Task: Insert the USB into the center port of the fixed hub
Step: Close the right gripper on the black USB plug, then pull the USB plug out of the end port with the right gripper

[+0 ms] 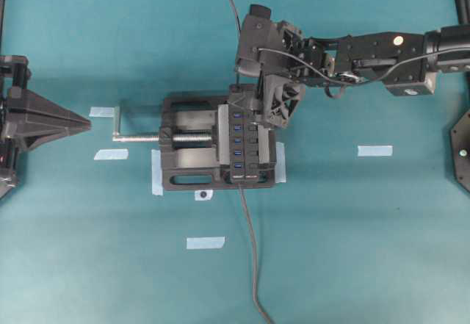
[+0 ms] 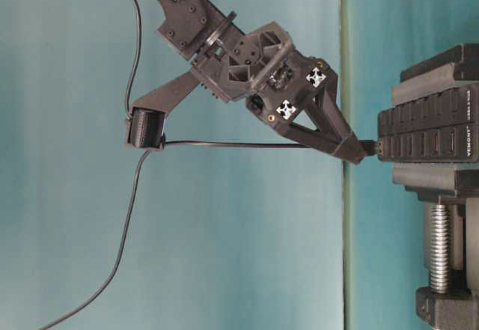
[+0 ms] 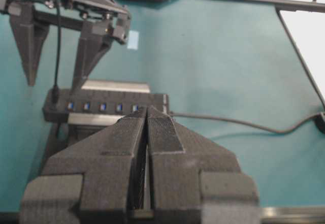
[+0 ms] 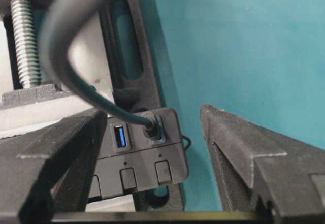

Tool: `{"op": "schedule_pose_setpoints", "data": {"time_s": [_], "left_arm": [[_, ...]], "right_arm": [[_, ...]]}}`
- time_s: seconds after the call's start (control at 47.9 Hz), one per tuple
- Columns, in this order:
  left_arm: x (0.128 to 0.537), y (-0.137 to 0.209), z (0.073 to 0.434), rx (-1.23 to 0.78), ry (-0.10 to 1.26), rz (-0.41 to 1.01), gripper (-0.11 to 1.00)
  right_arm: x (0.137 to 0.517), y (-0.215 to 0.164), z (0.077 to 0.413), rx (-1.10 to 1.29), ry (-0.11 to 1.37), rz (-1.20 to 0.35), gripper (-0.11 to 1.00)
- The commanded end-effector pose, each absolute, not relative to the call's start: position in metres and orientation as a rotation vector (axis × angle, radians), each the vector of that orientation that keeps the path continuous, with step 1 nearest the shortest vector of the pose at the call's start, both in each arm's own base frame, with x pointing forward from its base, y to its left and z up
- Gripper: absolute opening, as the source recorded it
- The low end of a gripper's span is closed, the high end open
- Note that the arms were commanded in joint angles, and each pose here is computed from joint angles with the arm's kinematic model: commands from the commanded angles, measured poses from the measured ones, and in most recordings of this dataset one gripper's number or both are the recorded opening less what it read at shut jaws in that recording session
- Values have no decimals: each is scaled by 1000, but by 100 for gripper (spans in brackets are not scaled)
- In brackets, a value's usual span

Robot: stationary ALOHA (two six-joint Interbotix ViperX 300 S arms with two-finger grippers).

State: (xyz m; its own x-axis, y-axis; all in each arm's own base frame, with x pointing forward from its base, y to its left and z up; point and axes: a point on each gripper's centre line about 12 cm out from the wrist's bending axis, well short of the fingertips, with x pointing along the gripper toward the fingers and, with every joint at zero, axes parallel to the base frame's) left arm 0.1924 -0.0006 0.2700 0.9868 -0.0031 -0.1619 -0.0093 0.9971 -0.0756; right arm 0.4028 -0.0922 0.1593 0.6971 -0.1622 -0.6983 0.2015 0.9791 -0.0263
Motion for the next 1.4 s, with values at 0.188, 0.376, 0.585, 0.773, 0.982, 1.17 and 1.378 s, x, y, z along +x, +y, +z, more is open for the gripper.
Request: {"op": "schedule_pose_setpoints", "data": {"time_s": [0.188,0.376,0.585,0.773,0.982,1.17,1.378], "left_arm": [[194,-1,275,-76,149,1,0],[194,-1,276,-76,146,1,0],[192,-1,274,-79,155,2,0],[192,-1,273,-81,172,3,0],[192,-1,274,-81,170,2,0],[192,-1,274,-81,170,2,0],[192,-1,275,-81,167,2,0]], "right_arm": [[408,-91,170,40,741,-196,54],[409,-89,170,38,738,-191,28],[409,-85,169,35,741,-182,8],[408,-83,170,44,746,-182,7],[408,-83,173,48,742,-183,7],[407,-83,182,49,733,-186,7],[405,-83,195,50,727,-187,7]]}}
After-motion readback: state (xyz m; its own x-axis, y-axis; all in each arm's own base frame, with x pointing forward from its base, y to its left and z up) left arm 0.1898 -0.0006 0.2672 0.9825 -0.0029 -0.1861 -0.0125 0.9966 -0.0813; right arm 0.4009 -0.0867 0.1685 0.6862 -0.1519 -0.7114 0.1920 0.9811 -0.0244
